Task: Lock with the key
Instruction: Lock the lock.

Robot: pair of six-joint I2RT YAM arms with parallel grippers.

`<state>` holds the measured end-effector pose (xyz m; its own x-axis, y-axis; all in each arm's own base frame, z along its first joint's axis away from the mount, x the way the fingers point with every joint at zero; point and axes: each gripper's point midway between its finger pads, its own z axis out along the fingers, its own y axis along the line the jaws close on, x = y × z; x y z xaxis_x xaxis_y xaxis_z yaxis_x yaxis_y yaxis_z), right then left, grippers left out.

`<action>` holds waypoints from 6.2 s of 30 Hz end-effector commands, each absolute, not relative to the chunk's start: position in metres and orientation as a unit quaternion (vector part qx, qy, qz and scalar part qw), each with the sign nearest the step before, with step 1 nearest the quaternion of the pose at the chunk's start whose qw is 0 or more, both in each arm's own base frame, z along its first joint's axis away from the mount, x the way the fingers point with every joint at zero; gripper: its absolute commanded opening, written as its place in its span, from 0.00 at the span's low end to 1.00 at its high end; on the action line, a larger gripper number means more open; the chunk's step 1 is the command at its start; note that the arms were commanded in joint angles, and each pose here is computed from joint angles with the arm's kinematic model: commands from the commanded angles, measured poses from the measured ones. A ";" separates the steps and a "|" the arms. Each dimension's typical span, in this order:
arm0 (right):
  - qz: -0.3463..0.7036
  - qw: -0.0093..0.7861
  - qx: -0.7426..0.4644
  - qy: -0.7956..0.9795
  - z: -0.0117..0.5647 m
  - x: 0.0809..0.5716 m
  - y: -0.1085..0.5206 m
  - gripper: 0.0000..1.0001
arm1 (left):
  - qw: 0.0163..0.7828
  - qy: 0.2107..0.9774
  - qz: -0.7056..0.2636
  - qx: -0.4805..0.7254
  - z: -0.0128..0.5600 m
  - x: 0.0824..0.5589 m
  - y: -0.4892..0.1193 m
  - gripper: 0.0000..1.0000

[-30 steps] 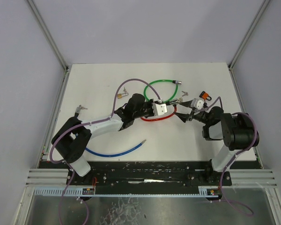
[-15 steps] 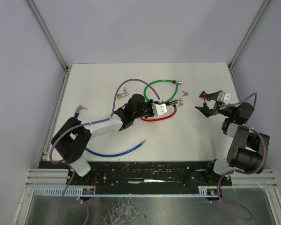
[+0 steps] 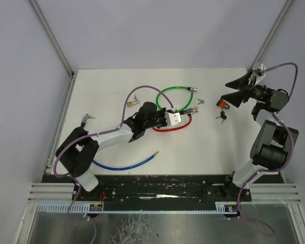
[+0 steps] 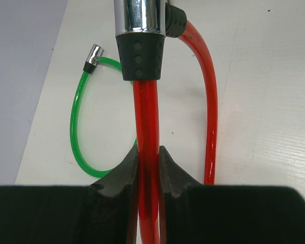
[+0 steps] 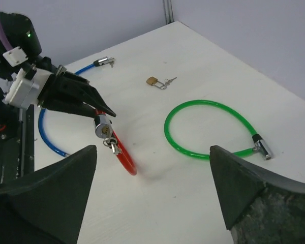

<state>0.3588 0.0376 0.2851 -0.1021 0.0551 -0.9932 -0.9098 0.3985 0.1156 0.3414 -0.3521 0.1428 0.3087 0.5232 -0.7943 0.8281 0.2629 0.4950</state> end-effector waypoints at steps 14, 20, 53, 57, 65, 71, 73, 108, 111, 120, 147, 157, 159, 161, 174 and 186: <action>0.539 0.497 -0.197 0.651 0.277 0.389 0.036 1.00 | 0.512 0.593 -0.160 0.601 0.122 0.326 -0.345 0.00; 0.471 0.546 -0.299 0.625 0.287 0.373 0.042 1.00 | 0.511 0.593 -0.158 0.602 0.122 0.325 -0.344 0.00; 0.031 0.617 -0.719 0.319 0.248 0.327 0.086 0.84 | 0.507 0.589 -0.155 0.610 0.123 0.324 -0.344 0.00; 0.041 0.597 -0.766 0.235 0.244 0.312 0.102 0.70 | 0.504 0.589 -0.156 0.612 0.121 0.325 -0.344 0.00; 0.021 0.580 -0.795 0.176 0.233 0.317 0.127 0.58 | 0.502 0.589 -0.158 0.614 0.120 0.324 -0.345 0.00; -0.026 0.567 -0.807 0.165 0.236 0.331 0.135 0.53 | 0.497 0.591 -0.156 0.616 0.117 0.324 -0.344 0.00; -0.032 0.562 -0.811 0.161 0.236 0.333 0.136 0.50 | 0.497 0.590 -0.157 0.616 0.118 0.324 -0.345 0.00; -0.076 0.527 -0.837 0.125 0.228 0.326 0.151 0.27 | 0.497 0.587 -0.162 0.619 0.120 0.323 -0.347 0.00; -0.058 0.524 -0.838 0.142 0.227 0.323 0.152 0.26 | 0.497 0.587 -0.162 0.618 0.121 0.323 -0.347 0.00; 0.033 0.525 -0.808 0.267 0.227 0.321 0.150 0.22 | 0.497 0.586 -0.161 0.619 0.120 0.323 -0.347 0.00; 0.182 0.485 -0.742 0.426 0.217 0.314 0.167 0.16 | 0.495 0.584 -0.162 0.623 0.121 0.323 -0.348 0.00; 0.215 0.447 -0.707 0.504 0.213 0.314 0.162 0.11 | 0.497 0.583 -0.160 0.623 0.122 0.323 -0.348 0.00; 0.219 0.441 -0.698 0.520 0.213 0.315 0.161 0.11 | 0.496 0.584 -0.161 0.623 0.121 0.323 -0.347 0.00; 0.227 0.434 -0.687 0.537 0.213 0.315 0.160 0.11 | 0.497 0.583 -0.160 0.622 0.122 0.324 -0.348 0.00; 0.315 0.361 -0.616 0.625 0.209 0.310 0.164 0.11 | 0.497 0.582 -0.161 0.623 0.123 0.323 -0.349 0.00; 0.140 0.490 -0.757 0.408 0.209 0.297 0.166 0.08 | 0.496 0.581 -0.162 0.625 0.123 0.323 -0.349 0.00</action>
